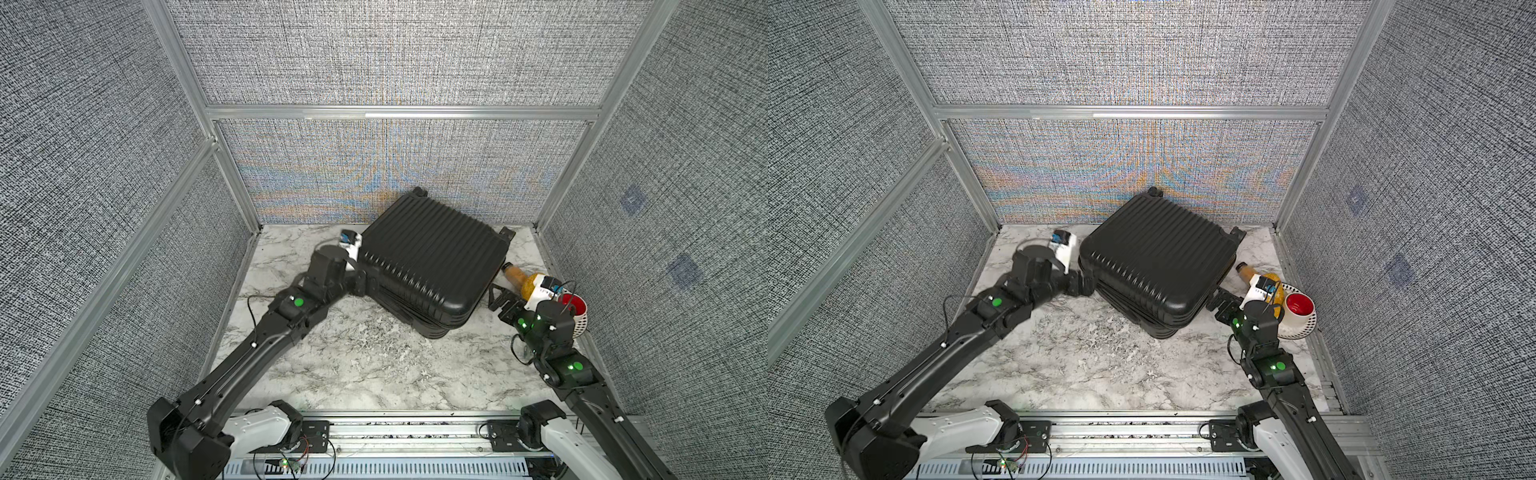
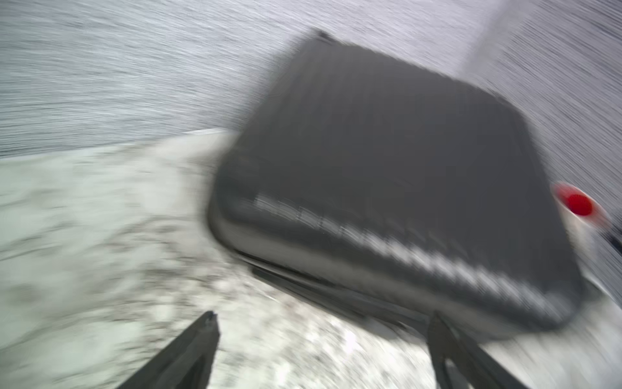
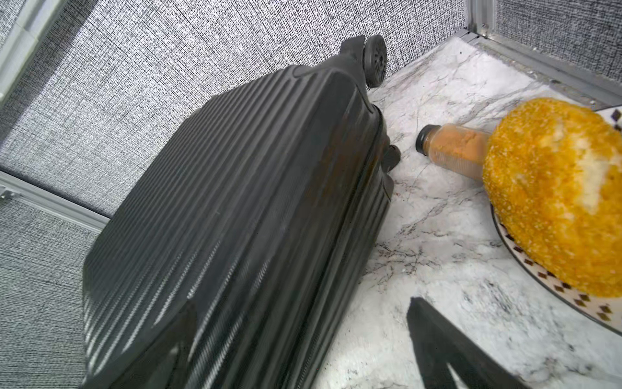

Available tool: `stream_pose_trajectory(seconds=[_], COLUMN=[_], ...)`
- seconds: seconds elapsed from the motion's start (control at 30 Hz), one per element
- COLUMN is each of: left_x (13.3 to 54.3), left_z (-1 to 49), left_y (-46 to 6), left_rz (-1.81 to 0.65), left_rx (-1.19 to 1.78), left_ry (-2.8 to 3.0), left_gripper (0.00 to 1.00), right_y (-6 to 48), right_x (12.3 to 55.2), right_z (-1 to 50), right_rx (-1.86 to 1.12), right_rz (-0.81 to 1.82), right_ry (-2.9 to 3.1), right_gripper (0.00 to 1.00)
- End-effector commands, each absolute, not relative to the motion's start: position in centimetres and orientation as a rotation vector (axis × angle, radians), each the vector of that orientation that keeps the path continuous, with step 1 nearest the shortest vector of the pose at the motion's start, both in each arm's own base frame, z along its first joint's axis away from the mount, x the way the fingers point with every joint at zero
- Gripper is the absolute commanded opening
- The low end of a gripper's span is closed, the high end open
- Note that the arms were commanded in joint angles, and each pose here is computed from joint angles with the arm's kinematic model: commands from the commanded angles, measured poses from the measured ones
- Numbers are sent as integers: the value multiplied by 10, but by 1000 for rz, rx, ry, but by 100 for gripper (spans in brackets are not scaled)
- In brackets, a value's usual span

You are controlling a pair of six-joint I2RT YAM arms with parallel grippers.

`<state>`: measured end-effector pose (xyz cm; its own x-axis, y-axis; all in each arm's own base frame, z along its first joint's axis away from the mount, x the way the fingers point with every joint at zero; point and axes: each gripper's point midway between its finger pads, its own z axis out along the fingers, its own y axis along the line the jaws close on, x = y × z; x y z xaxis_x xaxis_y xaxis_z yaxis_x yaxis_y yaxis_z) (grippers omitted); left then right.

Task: Open the suitcase zippers
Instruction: Adjust the suitcase at the center of the board.

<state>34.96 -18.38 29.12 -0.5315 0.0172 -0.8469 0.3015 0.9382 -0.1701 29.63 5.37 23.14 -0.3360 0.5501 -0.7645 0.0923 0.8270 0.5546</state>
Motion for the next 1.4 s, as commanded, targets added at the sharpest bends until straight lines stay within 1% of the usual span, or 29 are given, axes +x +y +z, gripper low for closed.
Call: stream_pose_trajectory(seconds=[0.0,0.07,0.13,0.23,0.3,0.37,0.4,0.43,0.53,0.73,0.77,0.87,0.97,1.1,1.27,1.37], left_x=[388,419,449,477,488,490,491,492,493,477,471,453,428,392,352,329], left_z=[284,282,276,262,252,242,237,229,210,203,212,219,225,232,245,242], left_y=[-158,-156,-159,-168,-180,-201,-210,-217,-221,-231,-232,-235,-241,-245,-239,-235], left_rz=[-265,-287,-361,-445,-510,-646,-719,-772,-805,-923,-947,-1021,-1090,-1110,-1081,-1081], left_rx=[174,161,152,189,238,341,361,370,355,368,379,401,431,466,448,421], left_ry=[2188,2211,2250,2306,2344,2365,2378,2393,2432,2418,2394,2360,2332,2305,2263,2259], left_gripper=[100,100,100,100,100,100,100,100,100,100,100,100,100,100,100,100], right_y=[63,63,66,63,63,66,69,71,76,83,86,98,110,127,151,167], right_x=[306,314,324,341,353,364,374,380,394,407,408,410,410,409,407,406], right_z=[237,242,244,241,237,227,237,236,230,213,212,212,212,212,212,211], right_rx=[503,548,533,558,569,557,532,513,484,457,439,357,275,166,36,-44], right_rz=[556,563,580,614,635,639,646,641,642,648,661,712,769,849,968,1038], right_ry=[1938,1947,1949,1948,1963,2003,1994,2005,2029,2080,2086,2099,2108,2120,2134,2140], right_gripper=[98,98,98,98,98,98,98,98,98,98,98,98,98,98,98,98])
